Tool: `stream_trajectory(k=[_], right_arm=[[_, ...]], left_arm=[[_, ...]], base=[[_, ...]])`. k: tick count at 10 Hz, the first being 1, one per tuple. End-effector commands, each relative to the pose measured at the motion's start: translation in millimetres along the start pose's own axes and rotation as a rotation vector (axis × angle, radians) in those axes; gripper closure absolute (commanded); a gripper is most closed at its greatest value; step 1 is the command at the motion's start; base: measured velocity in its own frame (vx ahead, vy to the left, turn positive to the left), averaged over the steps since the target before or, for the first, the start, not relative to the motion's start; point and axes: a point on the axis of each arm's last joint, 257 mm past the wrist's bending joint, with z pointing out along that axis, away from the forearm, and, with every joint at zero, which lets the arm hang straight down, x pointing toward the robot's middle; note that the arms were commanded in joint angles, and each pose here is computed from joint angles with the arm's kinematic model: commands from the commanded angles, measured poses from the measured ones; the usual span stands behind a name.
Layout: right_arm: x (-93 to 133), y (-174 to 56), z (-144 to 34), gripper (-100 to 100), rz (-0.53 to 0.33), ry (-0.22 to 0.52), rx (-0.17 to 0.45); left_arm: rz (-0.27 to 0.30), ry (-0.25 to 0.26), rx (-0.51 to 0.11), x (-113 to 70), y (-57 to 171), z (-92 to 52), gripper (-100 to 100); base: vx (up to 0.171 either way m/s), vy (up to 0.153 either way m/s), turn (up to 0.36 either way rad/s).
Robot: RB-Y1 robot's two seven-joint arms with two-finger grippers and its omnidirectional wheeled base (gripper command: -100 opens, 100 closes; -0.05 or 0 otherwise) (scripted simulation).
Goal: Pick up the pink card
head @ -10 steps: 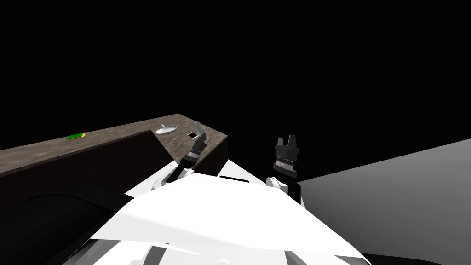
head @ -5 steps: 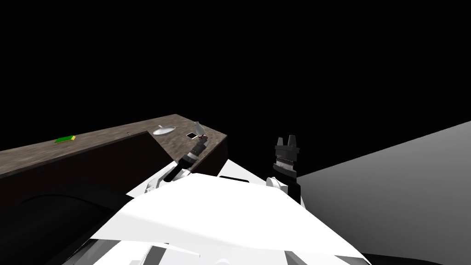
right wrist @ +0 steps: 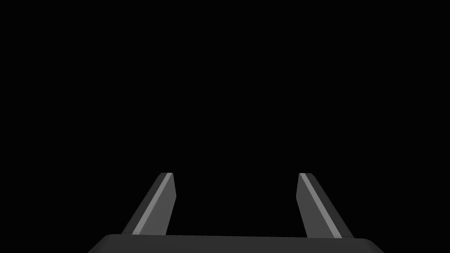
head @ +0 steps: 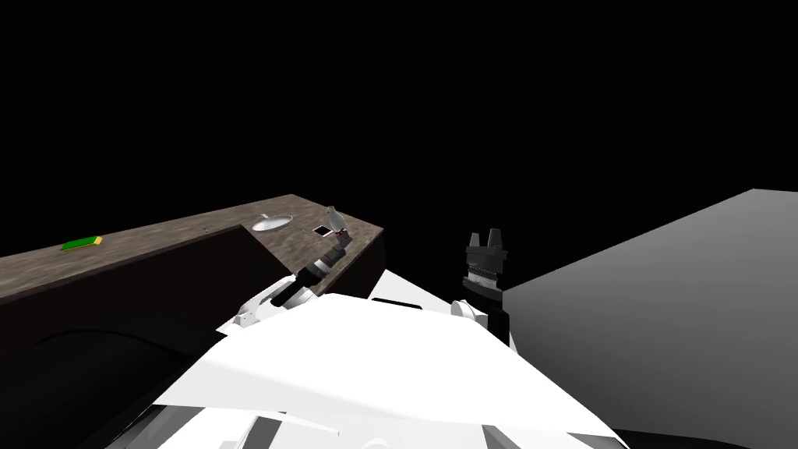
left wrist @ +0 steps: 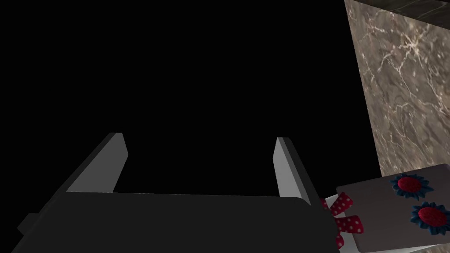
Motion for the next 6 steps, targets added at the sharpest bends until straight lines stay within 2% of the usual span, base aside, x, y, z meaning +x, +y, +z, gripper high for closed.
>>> stream_trajectory(k=[1,2,3,4,5,6], right_arm=[[0,0,0.0,0,0.0,0.0,0.0],[0,0,0.0,0,0.0,0.0,0.0],[0,0,0.0,0,0.0,0.0,0.0],[0,0,0.0,0,0.0,0.0,0.0],[0,0,0.0,0,0.0,0.0,0.0],[0,0,0.0,0,0.0,0.0,0.0]], left_arm=[[0.029,0.032,-0.024,0.7,7,-2.5,-100],[0.056,0.064,-0.066,1.2,25,-9.5,-100],[0.071,0.079,-0.069,-0.4,25,-10.2,-100],[0.099,0.11,-0.111,-0.8,43,-18.2,-100],[0.116,0.125,-0.115,-2.9,43,-19.0,-100],[0.143,0.155,-0.156,-4.3,60,-28.0,-100]], base=[[-0.02,0.017,-0.054],[-0.018,0.02,-0.101],[-0.018,0.017,-0.057],[-0.022,0.015,-0.118],[-0.017,0.016,-0.049],[-0.017,0.013,-0.107]])
